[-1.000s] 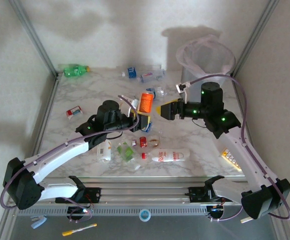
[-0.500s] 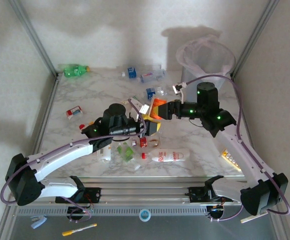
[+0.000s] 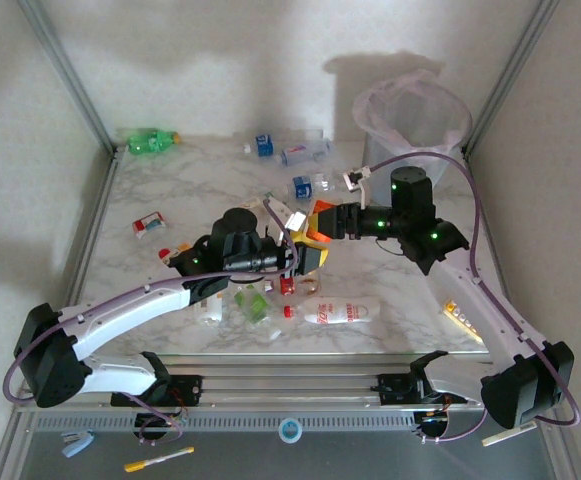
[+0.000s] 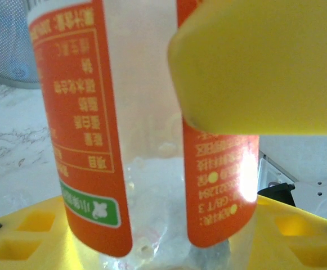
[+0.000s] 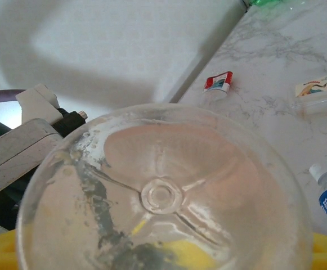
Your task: Throw the plastic bottles in the bin
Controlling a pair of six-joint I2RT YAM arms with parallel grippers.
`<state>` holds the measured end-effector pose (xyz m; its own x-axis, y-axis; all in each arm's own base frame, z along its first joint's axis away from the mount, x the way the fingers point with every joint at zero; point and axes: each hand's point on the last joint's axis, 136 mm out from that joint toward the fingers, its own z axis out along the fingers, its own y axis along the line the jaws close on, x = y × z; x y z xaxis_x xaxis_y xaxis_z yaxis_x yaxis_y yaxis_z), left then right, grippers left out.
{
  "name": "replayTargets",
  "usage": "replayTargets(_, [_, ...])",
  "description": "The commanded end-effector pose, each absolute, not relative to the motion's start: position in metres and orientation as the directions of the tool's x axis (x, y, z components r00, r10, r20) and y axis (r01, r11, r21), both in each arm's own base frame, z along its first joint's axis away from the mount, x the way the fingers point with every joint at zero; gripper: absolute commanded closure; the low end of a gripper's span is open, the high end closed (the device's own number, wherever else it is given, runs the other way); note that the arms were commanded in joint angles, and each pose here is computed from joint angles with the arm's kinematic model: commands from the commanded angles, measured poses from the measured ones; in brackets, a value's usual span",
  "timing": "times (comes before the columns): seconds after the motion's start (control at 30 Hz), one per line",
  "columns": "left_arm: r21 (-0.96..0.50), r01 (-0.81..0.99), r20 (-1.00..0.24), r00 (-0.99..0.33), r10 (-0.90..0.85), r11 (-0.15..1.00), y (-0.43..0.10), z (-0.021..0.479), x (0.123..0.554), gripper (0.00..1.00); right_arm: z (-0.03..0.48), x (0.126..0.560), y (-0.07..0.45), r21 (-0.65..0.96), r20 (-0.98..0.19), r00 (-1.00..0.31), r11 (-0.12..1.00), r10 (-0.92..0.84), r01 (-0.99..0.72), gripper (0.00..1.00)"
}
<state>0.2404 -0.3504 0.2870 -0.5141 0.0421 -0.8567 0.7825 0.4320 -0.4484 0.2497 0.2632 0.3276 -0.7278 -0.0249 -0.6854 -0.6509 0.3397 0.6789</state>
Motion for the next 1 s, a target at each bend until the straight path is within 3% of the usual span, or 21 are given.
replayTargets(0.0, [-0.42, 0.825, -0.888, -0.46, 0.018, 0.377, -0.36, 0.31, 0.237, 0.54, 0.332, 0.242, 0.268, 0.681, -0.692, -0.72, 0.291, -0.041, -0.671, 0.38])
replayTargets(0.23, [-0.419, 0.832, -0.89, -0.456, 0.019, 0.362, -0.362, 0.311, 0.234, 0.49, 0.338, 0.241, 0.268, 0.68, -0.695, -0.718, 0.286, -0.039, -0.675, 0.46])
replayTargets(0.47, [-0.404, 0.781, -0.897, -0.44, -0.039, 0.477, -0.347, 0.312, 0.252, 0.01, 0.341, 0.247, 0.26, 0.639, -0.714, -0.699, 0.374, -0.036, -0.672, 0.52])
replayTargets(0.73, [-0.393, 0.675, -0.899, -0.425, -0.106, 0.624, -0.311, 0.31, 0.268, 0.0, 0.356, 0.272, 0.23, 0.453, -0.799, -0.599, 0.611, -0.044, -0.649, 0.56])
replayTargets(0.97, [-0.428, 0.595, -0.89, -0.407, -0.204, 0.68, -0.272, 0.313, 0.265, 0.0, 0.399, 0.306, 0.193, 0.205, -0.914, -0.402, 0.794, -0.053, -0.572, 0.55])
